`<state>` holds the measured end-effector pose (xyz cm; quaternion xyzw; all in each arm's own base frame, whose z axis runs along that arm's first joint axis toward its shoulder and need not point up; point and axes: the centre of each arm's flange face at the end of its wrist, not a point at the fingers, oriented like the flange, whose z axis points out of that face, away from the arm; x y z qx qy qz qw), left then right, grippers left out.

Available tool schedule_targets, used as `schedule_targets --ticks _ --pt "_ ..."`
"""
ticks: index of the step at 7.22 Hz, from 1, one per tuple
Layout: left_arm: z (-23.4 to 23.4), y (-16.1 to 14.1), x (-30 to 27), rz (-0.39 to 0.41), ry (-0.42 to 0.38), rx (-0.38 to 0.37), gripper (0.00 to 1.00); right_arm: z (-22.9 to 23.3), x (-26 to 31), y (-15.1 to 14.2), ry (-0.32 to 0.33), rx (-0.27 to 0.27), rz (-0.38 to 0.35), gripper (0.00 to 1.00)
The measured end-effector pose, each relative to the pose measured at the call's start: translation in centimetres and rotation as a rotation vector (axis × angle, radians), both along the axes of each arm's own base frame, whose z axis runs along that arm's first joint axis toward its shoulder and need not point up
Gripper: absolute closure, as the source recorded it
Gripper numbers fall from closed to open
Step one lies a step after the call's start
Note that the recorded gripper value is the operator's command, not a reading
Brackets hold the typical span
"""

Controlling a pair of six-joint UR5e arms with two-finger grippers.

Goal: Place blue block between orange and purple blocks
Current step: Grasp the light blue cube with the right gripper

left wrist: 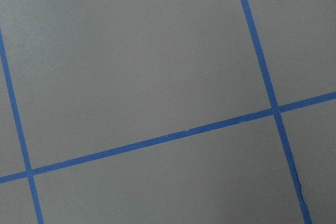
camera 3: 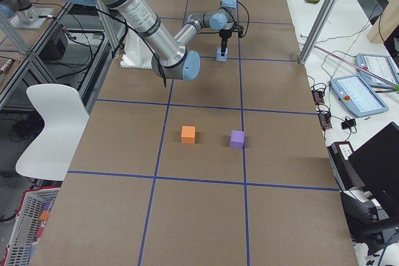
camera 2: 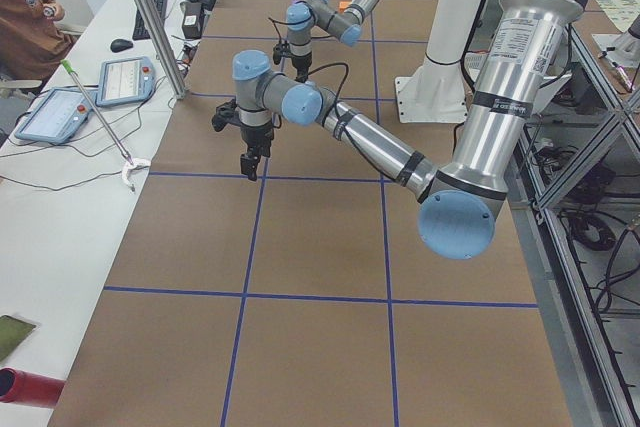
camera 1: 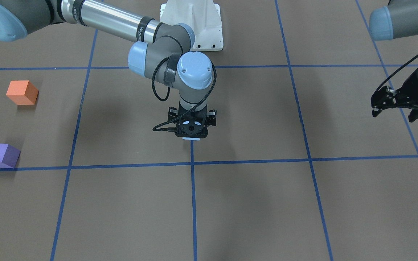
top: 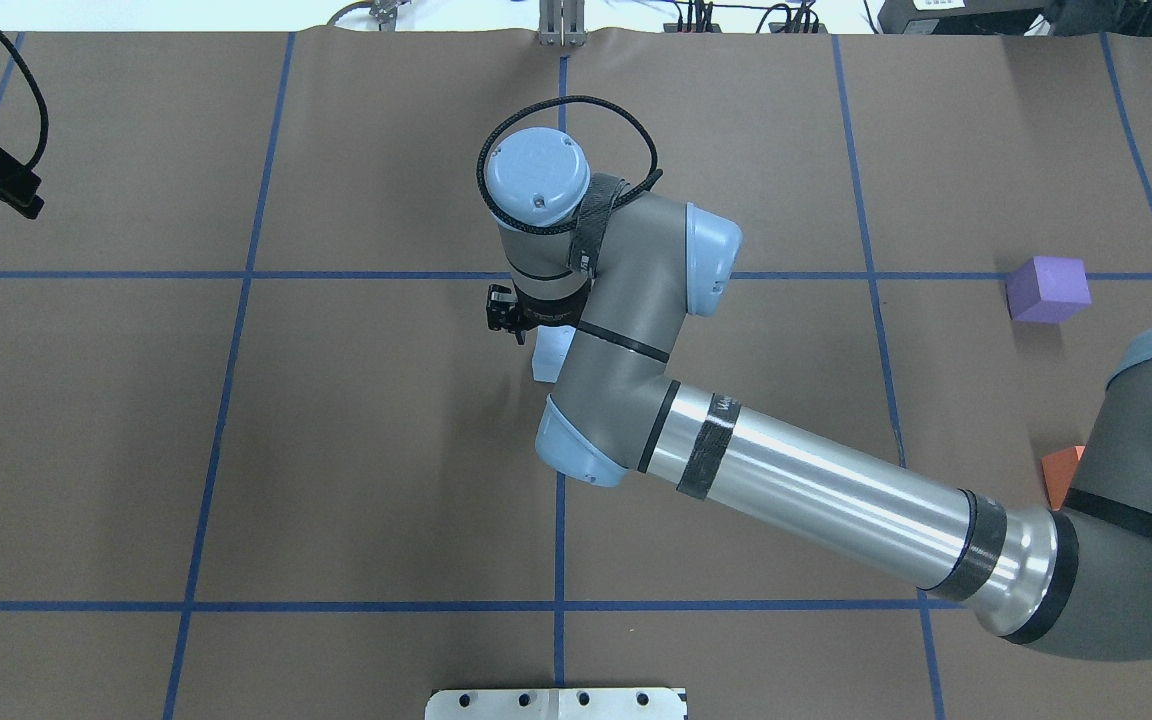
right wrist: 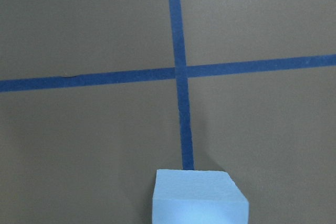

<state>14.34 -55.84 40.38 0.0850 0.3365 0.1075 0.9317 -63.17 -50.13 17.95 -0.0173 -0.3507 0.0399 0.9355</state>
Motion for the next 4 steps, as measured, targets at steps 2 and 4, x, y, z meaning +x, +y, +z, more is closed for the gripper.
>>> schedule_targets --ticks 2,4 --pt "0.05 0.02 0.05 0.001 -0.001 0.0 0.0 0.83 -0.67 0.52 0.014 -0.006 0.0 1.0" --pt "0.05 0.02 0.08 0.001 -0.001 0.0 0.0 0.66 -0.74 0.58 -0.005 -0.008 0.012 1.0"
